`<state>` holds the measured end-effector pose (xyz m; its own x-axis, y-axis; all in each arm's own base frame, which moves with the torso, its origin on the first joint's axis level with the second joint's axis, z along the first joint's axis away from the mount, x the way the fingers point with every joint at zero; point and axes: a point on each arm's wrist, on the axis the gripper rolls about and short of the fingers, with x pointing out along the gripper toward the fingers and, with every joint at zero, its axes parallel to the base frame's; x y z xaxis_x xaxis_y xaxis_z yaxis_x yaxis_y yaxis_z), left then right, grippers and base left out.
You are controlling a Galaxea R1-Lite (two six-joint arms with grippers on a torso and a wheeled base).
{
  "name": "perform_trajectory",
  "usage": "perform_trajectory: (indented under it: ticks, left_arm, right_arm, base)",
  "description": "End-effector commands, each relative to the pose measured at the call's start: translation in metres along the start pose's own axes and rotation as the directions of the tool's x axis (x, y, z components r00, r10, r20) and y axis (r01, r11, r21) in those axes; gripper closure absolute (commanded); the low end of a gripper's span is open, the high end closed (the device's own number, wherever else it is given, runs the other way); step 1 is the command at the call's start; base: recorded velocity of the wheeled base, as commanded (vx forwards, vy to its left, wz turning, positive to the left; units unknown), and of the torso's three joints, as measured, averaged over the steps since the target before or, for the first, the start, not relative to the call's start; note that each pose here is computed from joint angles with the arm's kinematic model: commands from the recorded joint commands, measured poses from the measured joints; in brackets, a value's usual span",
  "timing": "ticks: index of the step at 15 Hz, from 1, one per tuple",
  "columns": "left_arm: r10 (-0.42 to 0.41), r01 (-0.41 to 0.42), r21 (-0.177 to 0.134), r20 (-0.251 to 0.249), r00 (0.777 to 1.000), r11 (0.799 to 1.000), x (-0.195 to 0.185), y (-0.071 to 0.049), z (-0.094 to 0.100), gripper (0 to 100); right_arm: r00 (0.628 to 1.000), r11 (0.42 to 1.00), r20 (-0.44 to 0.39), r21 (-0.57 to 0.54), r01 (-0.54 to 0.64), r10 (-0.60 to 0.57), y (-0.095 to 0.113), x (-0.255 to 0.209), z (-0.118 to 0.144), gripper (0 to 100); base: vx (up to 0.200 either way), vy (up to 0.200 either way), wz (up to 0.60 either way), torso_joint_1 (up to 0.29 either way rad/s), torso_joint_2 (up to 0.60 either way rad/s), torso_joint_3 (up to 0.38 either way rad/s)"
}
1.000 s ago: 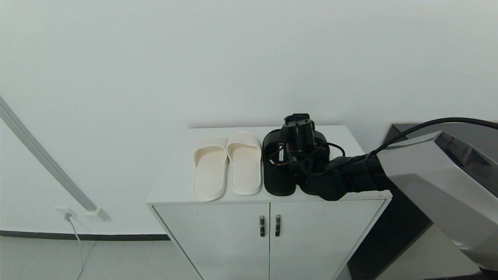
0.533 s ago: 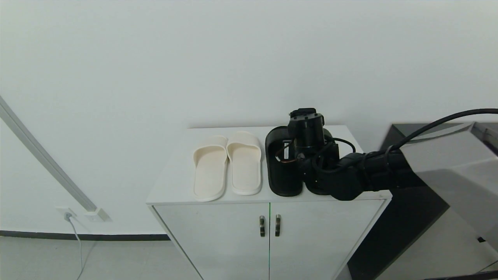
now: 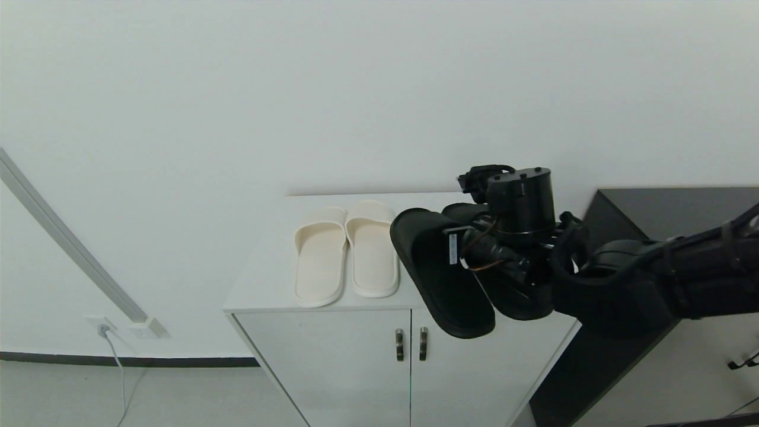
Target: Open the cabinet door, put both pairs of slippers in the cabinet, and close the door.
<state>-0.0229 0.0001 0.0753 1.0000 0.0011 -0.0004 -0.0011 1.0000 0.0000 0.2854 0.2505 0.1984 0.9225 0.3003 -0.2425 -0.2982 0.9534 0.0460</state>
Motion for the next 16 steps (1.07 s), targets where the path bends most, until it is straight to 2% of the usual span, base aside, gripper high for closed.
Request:
perform_trajectory:
  ticks: [1,3,6,14,16]
  left_arm:
    - [0.0,0.0,0.0,-0.001,1.0,1.0,0.0,0.0,0.0,100]
    - [0.0,0.0,0.0,-0.001,1.0,1.0,0.0,0.0,0.0,100]
    - [0.0,0.0,0.0,-0.001,1.0,1.0,0.0,0.0,0.0,100]
    - [0.0,0.0,0.0,-0.001,1.0,1.0,0.0,0.0,0.0,100]
    - [0.0,0.0,0.0,-0.001,1.0,1.0,0.0,0.0,0.0,100]
  right_arm:
    - [0.998,0.998,0.024,0.002,-0.062,0.062,-0.01,-0.037,0.009,100]
    - [0.977,0.977,0.017,-0.027,-0.214,0.214,-0.015,-0.07,0.008,100]
    - [0.936,0.933,-0.01,-0.088,-0.35,0.351,-0.02,-0.11,-0.002,100]
    - [0.927,0.921,-0.022,-0.1,-0.376,0.375,-0.019,-0.121,-0.008,100]
    - [0.927,0.922,-0.027,-0.101,-0.374,0.373,-0.018,-0.12,-0.009,100]
  base:
    - [0.0,0.0,0.0,0.0,0.0,0.0]
    - [0.0,0.0,0.0,0.0,0.0,0.0]
    - [0.0,0.0,0.0,0.0,0.0,0.0]
    - [0.0,0.0,0.0,0.0,0.0,0.0]
    - [-0.2,0.0,0.0,0.002,0.0,0.002]
